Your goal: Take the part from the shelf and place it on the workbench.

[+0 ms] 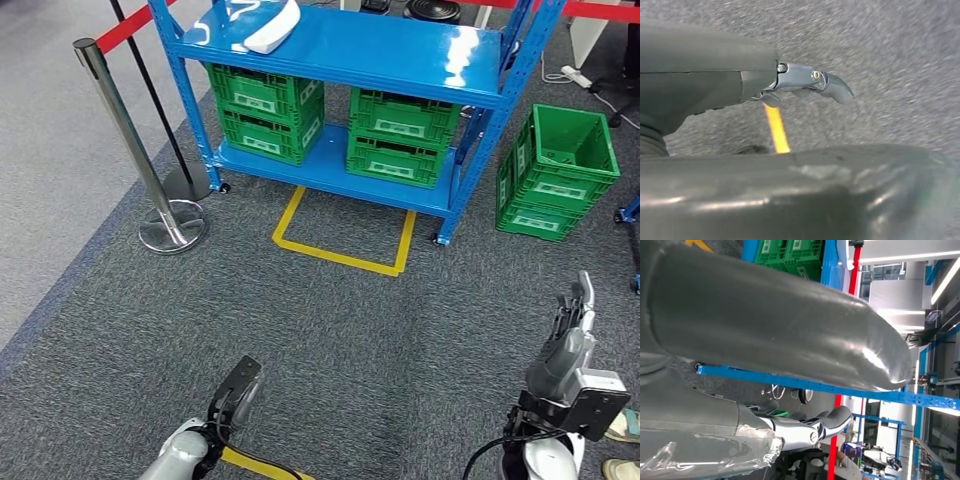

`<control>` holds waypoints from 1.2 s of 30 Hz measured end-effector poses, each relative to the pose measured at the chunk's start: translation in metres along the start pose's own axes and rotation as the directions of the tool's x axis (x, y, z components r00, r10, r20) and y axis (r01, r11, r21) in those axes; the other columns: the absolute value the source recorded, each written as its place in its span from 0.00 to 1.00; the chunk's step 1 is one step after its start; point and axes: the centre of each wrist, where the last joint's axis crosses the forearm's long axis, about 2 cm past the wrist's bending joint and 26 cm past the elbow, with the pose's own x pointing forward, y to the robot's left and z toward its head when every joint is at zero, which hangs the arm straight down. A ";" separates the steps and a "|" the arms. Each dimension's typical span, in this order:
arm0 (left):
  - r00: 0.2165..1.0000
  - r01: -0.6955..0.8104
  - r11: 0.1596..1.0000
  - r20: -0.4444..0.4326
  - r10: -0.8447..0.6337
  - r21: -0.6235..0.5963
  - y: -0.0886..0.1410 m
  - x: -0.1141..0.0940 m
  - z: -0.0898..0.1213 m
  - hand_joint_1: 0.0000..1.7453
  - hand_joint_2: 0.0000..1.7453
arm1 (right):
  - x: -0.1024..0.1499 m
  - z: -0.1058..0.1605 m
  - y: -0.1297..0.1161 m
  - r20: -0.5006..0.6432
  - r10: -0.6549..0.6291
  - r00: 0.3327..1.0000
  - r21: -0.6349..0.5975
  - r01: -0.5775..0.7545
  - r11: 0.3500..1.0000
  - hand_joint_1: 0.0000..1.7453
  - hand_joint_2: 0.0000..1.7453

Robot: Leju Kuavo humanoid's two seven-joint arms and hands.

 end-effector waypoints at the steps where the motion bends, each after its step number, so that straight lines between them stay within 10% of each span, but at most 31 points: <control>1: 1.000 -0.003 1.000 0.009 0.003 -0.002 0.000 0.001 0.000 0.00 0.00 | 0.000 0.000 0.001 0.001 -0.005 1.000 0.004 0.005 1.000 0.00 0.00; 36: 1.000 -0.016 1.000 0.013 0.016 -0.003 0.001 0.005 -0.003 0.00 0.00 | -0.001 0.001 0.015 0.013 -0.055 0.998 0.091 0.054 0.994 0.00 0.00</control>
